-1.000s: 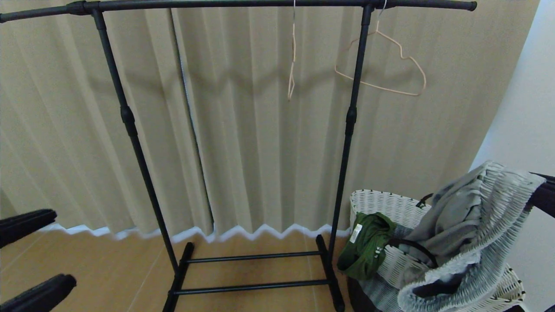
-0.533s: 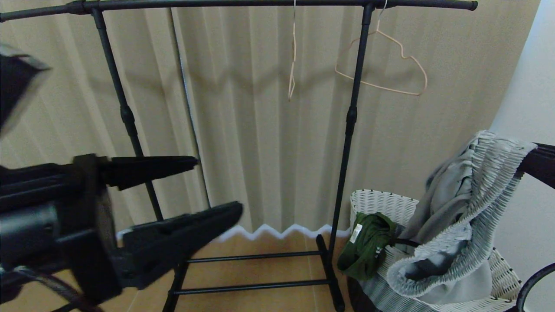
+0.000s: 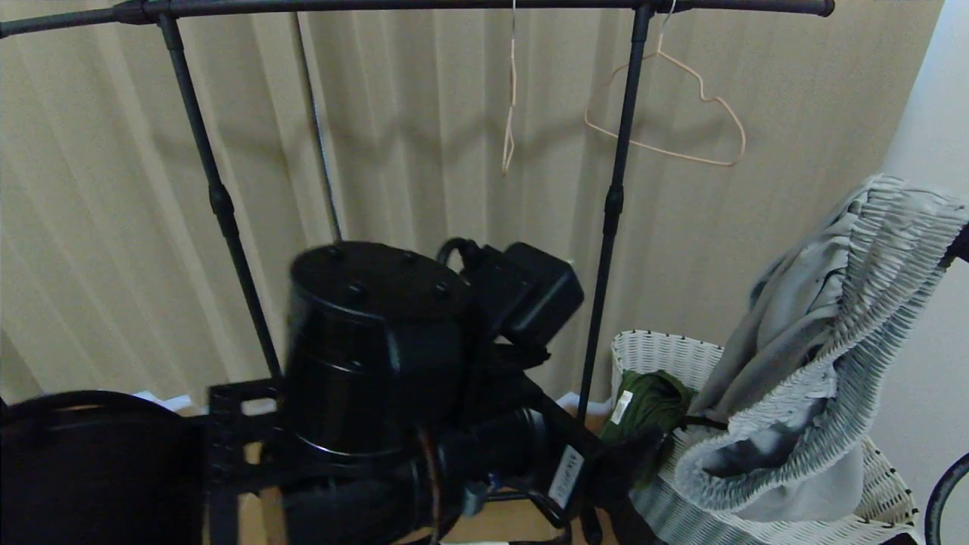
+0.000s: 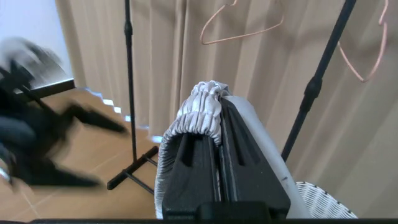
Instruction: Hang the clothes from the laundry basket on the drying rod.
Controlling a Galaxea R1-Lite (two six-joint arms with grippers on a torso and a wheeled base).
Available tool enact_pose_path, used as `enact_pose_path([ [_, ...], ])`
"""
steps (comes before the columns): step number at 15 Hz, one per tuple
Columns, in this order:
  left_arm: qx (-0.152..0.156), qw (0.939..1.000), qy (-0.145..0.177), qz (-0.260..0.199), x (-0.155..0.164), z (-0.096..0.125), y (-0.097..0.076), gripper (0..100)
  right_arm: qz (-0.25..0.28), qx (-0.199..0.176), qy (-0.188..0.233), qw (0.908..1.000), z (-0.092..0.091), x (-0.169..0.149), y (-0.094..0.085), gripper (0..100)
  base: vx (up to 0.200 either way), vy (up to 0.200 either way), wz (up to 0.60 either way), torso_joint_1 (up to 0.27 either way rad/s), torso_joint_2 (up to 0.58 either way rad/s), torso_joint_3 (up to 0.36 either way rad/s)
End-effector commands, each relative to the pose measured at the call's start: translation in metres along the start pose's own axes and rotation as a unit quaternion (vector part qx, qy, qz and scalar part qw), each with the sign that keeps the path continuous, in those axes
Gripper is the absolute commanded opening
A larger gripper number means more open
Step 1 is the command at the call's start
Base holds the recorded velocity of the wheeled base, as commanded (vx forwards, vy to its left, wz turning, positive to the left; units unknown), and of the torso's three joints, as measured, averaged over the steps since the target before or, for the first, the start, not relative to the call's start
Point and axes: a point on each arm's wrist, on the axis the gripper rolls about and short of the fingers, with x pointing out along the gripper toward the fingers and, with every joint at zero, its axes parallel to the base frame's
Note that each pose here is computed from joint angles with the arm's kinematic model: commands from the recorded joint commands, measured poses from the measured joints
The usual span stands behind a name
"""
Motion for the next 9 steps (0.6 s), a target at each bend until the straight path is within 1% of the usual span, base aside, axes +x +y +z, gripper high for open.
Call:
enact_pose_path([
  [1,-0.001,0.9988,0.046,-0.014,0.034,-0.028,-0.019,100,0.003,-0.001,-0.004,1.0000,0.001,-0.002,0.001,0,0.000,0.000,0.00,0.000,0.00,0.000],
  [2,-0.005,0.9986,0.046,-0.025,0.039,-0.031,-0.027,100,0.004,-0.001,-0.005,1.0000,0.002,-0.002,0.002,0,0.000,0.000,0.00,0.000,0.00,0.000],
  [3,-0.011,0.9987,0.042,-0.027,0.048,-0.031,-0.031,100,0.009,-0.002,-0.008,0.9999,0.004,-0.002,0.003,0,0.000,0.000,0.00,0.000,0.00,0.000],
  [5,-0.039,0.9985,0.027,-0.027,0.067,-0.029,-0.034,100,0.017,-0.003,-0.015,0.9997,0.008,-0.003,0.005,0,0.000,0.000,0.00,0.000,0.00,0.000],
  [7,-0.059,0.9977,0.024,-0.023,0.087,-0.029,-0.036,100,0.018,-0.003,-0.019,0.9997,0.009,-0.004,0.006,0,0.000,0.000,0.00,0.000,0.00,0.000],
  [9,-0.069,0.9973,0.024,0.004,0.101,-0.031,-0.031,100,0.018,-0.004,-0.023,0.9996,0.010,-0.008,0.007,0,0.000,0.000,0.00,0.000,0.00,0.000],
])
